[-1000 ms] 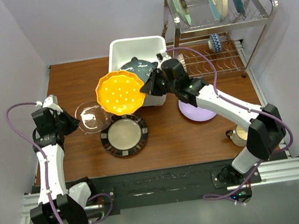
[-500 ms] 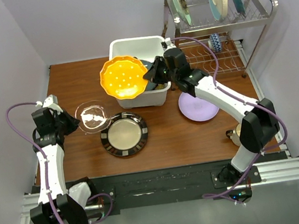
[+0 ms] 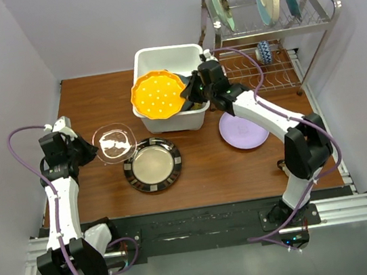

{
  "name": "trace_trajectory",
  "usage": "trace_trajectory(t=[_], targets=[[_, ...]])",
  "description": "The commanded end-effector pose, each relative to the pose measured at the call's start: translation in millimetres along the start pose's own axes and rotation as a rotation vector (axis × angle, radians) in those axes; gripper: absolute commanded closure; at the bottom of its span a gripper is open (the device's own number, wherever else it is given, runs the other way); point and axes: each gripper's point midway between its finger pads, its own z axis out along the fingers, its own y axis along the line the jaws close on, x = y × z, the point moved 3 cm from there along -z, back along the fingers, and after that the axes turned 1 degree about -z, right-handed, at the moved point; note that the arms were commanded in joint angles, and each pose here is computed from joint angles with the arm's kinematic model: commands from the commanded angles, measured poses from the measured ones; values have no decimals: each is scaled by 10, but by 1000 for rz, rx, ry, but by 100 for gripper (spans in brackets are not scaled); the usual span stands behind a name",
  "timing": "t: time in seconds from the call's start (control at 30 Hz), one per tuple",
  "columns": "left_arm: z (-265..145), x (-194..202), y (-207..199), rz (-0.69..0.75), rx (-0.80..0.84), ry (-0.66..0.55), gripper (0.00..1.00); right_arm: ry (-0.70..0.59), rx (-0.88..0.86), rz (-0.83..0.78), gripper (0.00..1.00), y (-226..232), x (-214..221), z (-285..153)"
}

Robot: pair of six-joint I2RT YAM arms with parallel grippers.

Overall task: Place the plates into the plastic bin on the countertop
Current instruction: Place the plate in the plastic bin.

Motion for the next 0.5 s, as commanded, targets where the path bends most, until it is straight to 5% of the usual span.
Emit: trace_trajectory(t=[0.0, 0.47], targets=[[13, -63, -6, 19, 23, -30, 100, -256, -223, 92, 100, 637, -861, -230], [16, -64, -7, 19, 24, -29, 100, -280, -148, 124, 100, 414, -1001, -47]])
